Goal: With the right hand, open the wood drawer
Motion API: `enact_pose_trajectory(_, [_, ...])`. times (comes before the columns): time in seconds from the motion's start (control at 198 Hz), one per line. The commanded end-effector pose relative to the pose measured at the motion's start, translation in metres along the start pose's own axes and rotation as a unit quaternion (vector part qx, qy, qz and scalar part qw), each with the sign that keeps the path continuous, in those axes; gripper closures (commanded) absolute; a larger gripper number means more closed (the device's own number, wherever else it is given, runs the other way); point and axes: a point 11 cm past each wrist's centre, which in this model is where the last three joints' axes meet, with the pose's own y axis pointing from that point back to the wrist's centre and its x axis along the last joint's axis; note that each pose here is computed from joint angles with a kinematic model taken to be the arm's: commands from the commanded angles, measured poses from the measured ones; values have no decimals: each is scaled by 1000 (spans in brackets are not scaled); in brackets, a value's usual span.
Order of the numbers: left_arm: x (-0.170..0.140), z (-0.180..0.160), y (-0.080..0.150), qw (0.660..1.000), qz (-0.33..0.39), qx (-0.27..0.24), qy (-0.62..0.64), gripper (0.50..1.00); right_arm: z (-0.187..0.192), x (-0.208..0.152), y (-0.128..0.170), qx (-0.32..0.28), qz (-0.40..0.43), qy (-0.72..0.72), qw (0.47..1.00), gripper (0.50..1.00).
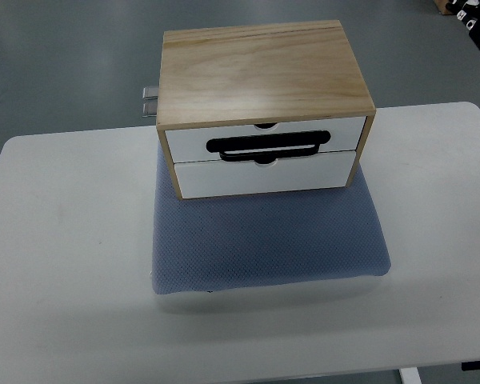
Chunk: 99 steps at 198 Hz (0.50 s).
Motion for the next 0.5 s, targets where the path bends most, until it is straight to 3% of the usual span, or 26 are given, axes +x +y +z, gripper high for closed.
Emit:
enact_pose_trajectory(0.0, [0,0,0,1000,0,1,0,500,-41,-13,2,-16,-63,98,993,556])
enact_pose_trajectory(0.116, [0,0,0,1000,0,1,1,500,-60,-25,6,-31,-107,153,982,556])
enact_pose_trajectory(0.121, [0,0,0,1000,0,1,0,500,-73,-42,8,-40,-147,201,968,556])
enact_pose_trajectory(0.162, [0,0,0,1000,0,1,0,500,-81,-60,10,-49,-184,246,951,556])
enact_pose_trajectory(0.213, [0,0,0,1000,0,1,0,500,-81,-60,10,-49,-184,246,950,556])
enact_pose_trajectory(0.218, [0,0,0,1000,0,1,0,500,-87,-76,15,-61,-220,301,926,556])
enact_pose_trajectory(0.41, [0,0,0,1000,0,1,1,500,-119,-134,29,-74,-334,446,827,556])
enact_pose_trajectory(0.46, [0,0,0,1000,0,1,1,500,-119,-134,29,-74,-334,446,827,556])
enact_pose_trajectory(0.466, [0,0,0,1000,0,0,1,500,-126,-150,35,-79,-365,475,797,556])
enact_pose_trajectory(0.496, [0,0,0,1000,0,1,1,500,-129,-157,36,-81,-375,488,784,556])
